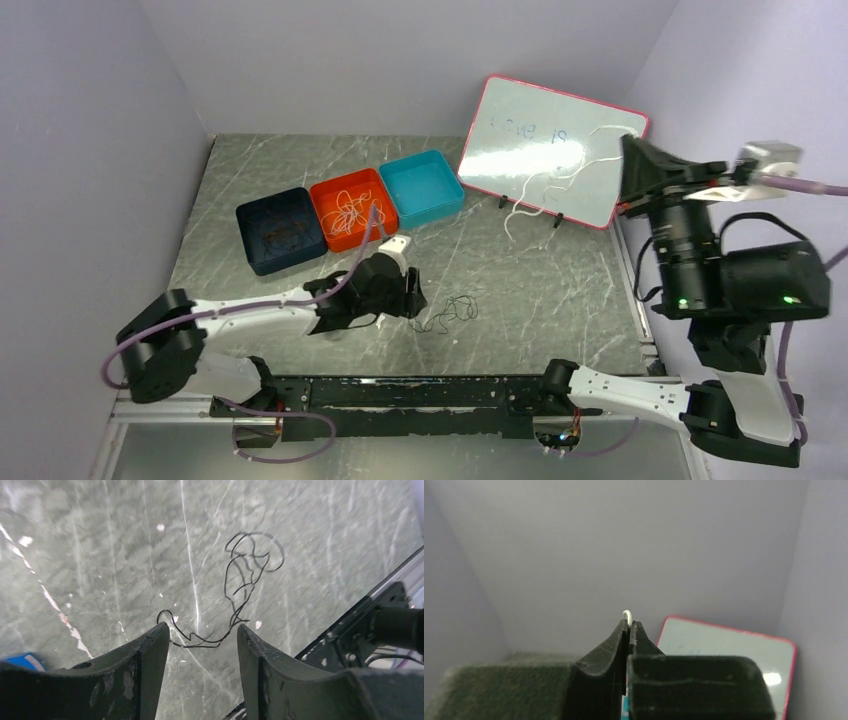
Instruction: Untangle the cables
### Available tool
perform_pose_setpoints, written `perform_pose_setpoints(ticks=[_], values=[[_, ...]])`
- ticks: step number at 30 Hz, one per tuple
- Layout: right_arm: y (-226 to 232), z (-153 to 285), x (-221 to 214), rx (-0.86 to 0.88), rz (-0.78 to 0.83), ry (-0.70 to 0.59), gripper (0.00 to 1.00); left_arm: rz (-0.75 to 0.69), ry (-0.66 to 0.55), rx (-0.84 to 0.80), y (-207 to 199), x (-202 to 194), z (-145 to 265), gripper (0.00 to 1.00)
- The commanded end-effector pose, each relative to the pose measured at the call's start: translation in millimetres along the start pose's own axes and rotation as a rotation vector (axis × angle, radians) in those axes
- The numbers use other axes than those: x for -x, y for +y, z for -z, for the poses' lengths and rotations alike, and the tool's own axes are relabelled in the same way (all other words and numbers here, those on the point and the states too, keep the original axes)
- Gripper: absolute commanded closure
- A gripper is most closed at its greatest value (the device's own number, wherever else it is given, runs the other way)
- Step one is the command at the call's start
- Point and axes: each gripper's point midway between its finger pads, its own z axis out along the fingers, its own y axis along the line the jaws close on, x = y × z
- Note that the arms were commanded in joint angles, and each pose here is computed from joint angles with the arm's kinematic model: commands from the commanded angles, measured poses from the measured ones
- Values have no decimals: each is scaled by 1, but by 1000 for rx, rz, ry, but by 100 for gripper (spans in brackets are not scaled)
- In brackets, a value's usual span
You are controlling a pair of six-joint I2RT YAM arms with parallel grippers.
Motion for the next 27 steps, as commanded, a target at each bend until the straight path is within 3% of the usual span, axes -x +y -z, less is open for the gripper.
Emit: perform_pose_setpoints(ticks=[1, 5, 9, 11, 21, 27], values=[[29, 12, -55, 82, -100, 176, 100, -17, -84, 61, 5, 29, 28, 41], [61, 17, -94, 164, -118, 294, 100, -4, -150, 73, 7, 45, 52, 36], [92, 21, -123, 258, -114, 389, 100, -17, -220, 34, -1, 65, 77, 20], [104, 23, -134, 287, -120, 422, 100, -38, -264, -7, -9, 78, 92, 17], [149, 25, -162, 407, -177, 491, 100, -259, -667, -313, -73, 167, 209, 12], [176, 26, -165, 492, -221, 505, 100, -363, -738, -399, -103, 191, 231, 13]])
